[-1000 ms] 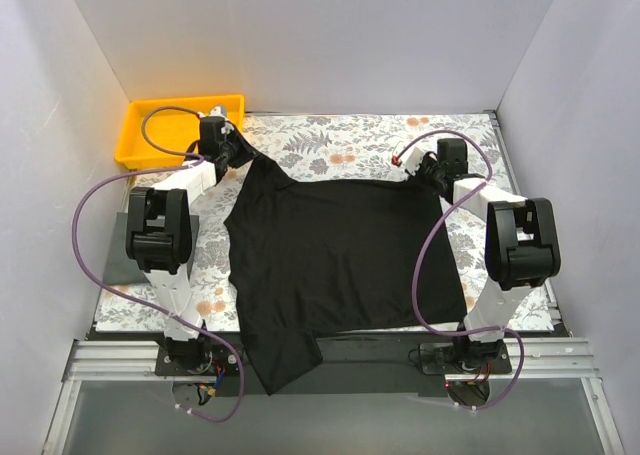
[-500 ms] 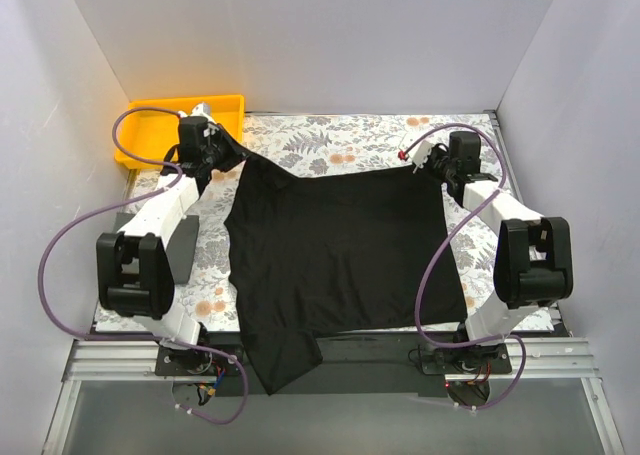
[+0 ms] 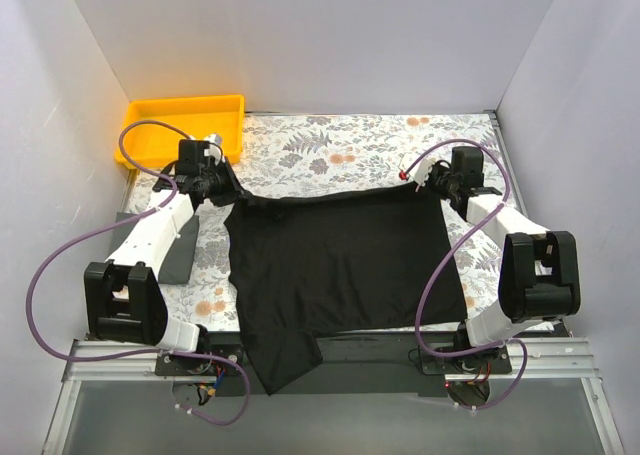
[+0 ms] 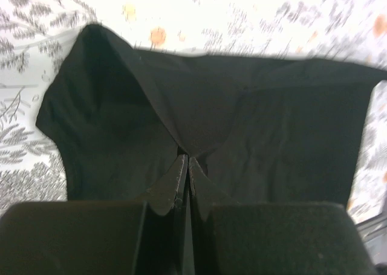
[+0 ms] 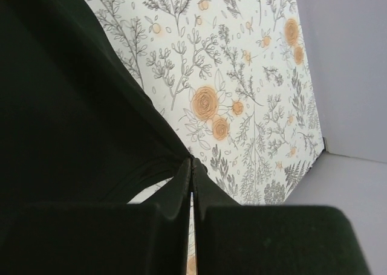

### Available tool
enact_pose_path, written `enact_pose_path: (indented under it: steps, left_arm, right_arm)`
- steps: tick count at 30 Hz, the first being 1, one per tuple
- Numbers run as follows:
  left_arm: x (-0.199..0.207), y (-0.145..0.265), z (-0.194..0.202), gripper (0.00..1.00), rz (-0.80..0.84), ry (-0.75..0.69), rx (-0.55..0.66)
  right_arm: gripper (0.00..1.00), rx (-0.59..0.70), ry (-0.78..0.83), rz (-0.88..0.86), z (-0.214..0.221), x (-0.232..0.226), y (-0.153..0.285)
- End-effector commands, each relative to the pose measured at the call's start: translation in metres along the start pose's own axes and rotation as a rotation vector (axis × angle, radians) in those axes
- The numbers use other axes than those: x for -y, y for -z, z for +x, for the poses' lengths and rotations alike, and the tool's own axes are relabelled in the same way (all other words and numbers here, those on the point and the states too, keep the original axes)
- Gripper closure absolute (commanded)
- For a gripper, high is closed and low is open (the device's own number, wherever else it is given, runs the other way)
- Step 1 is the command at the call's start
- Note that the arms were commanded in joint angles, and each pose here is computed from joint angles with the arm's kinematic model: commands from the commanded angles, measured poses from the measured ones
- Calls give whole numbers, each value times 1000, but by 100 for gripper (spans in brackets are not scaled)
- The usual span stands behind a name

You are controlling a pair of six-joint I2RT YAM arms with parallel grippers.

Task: Fold and stack the t-shirts
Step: Fold the tshirt

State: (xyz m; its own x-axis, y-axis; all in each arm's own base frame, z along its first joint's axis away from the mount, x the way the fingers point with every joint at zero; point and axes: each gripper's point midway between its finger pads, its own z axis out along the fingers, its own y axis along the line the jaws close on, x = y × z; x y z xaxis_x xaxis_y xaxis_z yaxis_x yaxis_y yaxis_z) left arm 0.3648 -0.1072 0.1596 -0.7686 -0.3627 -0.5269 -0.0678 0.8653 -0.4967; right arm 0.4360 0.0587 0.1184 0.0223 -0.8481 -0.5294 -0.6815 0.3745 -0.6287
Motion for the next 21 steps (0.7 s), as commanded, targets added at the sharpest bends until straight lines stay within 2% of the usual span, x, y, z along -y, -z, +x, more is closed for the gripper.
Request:
enact_pose_path:
  steps: [1,5,11,16,21]
  left_arm:
    - [-3,12,28,100,-19,-132,-99]
    - [5,17,40,100,-18,-245,-132]
    - [19,35,51,100,-18,-326,-138]
    - [9,42,69,100,-73,-285,-222]
    - [6,47,82,100,-69,-262,-243]
  right_arm:
    - [99,22,54,13,-6,3,12]
    - [99,18,63,14,-5,3,14]
    - [99,21,81,21,-9,9,16]
    - [99,21,101,11,-8,6,19]
    - [99,13,125,-11,-5,-2,21]
